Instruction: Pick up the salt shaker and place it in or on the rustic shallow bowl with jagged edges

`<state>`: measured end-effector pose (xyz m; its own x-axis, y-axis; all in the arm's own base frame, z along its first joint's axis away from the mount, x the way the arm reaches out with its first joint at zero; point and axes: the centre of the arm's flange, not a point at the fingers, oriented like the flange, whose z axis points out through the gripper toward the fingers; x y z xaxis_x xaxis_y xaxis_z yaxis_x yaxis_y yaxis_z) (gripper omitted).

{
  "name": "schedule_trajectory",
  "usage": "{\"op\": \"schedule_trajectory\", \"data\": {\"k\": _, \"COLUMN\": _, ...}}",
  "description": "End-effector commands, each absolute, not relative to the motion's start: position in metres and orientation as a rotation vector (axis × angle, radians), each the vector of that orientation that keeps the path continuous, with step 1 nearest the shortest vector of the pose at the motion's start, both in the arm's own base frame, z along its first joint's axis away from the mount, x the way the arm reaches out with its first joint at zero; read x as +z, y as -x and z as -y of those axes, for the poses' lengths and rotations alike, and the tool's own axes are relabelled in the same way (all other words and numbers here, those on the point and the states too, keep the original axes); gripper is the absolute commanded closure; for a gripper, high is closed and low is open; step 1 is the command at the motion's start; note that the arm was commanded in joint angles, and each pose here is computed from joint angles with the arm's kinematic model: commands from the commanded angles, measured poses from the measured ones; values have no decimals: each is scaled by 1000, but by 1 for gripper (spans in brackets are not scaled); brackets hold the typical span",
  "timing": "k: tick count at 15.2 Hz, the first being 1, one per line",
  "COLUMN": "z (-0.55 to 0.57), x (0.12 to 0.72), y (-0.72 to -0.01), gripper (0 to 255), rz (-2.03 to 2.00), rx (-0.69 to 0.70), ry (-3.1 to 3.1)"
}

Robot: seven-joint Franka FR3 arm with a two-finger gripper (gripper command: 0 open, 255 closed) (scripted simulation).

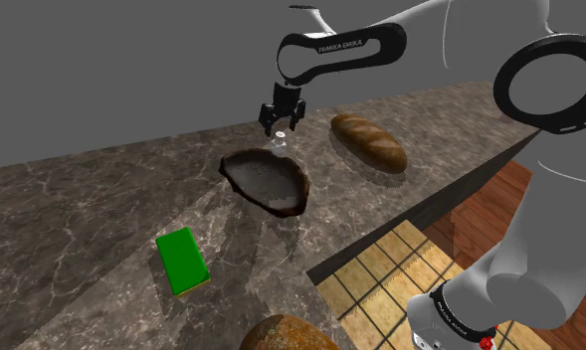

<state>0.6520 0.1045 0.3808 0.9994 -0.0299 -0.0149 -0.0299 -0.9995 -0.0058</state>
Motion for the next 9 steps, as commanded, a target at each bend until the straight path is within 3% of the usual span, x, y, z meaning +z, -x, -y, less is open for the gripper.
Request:
{"op": "schedule_trajectory", "data": {"k": 1, "z": -104, "x": 371, "y": -652, "gripper": 0, "rz": -47, "rx": 23, "ry": 3135}}
{"op": "schedule_trajectory", "data": {"k": 9, "z": -104, "x": 368, "y": -652, "gripper": 0, "rz": -47, "rx": 23, "ry": 3135}}
